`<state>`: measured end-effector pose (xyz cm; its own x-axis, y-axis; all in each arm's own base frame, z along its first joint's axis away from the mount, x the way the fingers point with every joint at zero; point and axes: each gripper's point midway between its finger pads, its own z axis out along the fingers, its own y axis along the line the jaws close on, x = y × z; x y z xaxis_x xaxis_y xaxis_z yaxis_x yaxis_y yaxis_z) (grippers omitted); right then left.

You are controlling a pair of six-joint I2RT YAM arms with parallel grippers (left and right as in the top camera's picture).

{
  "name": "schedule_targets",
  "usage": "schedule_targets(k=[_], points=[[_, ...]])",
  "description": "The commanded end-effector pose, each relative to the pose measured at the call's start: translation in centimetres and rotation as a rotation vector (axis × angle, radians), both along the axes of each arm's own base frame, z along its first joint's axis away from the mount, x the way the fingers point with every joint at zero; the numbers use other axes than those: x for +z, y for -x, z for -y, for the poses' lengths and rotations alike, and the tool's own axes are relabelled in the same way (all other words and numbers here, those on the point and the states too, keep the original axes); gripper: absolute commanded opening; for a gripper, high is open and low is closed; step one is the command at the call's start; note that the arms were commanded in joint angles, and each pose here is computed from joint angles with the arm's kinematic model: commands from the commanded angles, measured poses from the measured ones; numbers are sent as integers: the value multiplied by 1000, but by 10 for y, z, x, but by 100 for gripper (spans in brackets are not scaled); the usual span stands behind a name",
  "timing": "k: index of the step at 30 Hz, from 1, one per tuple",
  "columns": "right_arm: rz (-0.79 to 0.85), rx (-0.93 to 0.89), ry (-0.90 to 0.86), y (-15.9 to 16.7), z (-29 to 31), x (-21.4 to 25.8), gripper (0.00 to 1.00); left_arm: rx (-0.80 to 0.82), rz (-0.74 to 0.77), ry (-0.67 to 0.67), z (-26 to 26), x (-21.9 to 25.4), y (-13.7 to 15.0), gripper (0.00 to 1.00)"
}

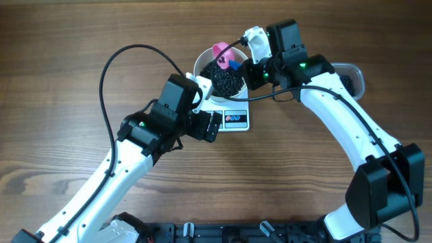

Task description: Scoop item into bowl and weigh 150g on scale

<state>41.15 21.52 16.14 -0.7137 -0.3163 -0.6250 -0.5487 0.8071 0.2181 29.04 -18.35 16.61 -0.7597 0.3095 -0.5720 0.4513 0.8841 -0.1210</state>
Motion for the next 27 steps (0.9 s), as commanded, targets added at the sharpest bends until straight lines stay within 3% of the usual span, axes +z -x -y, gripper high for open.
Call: schedule_targets(k=[1,9,27], points=[[36,-6,-46,-1,-1,23,4,10,-5,-2,0,-2,0,100],[82,-6,-61,2,1,44,4,10,-5,-2,0,-2,0,100],[97,10,-41,2,2,44,4,10,-5,-2,-1,-2,0,100]])
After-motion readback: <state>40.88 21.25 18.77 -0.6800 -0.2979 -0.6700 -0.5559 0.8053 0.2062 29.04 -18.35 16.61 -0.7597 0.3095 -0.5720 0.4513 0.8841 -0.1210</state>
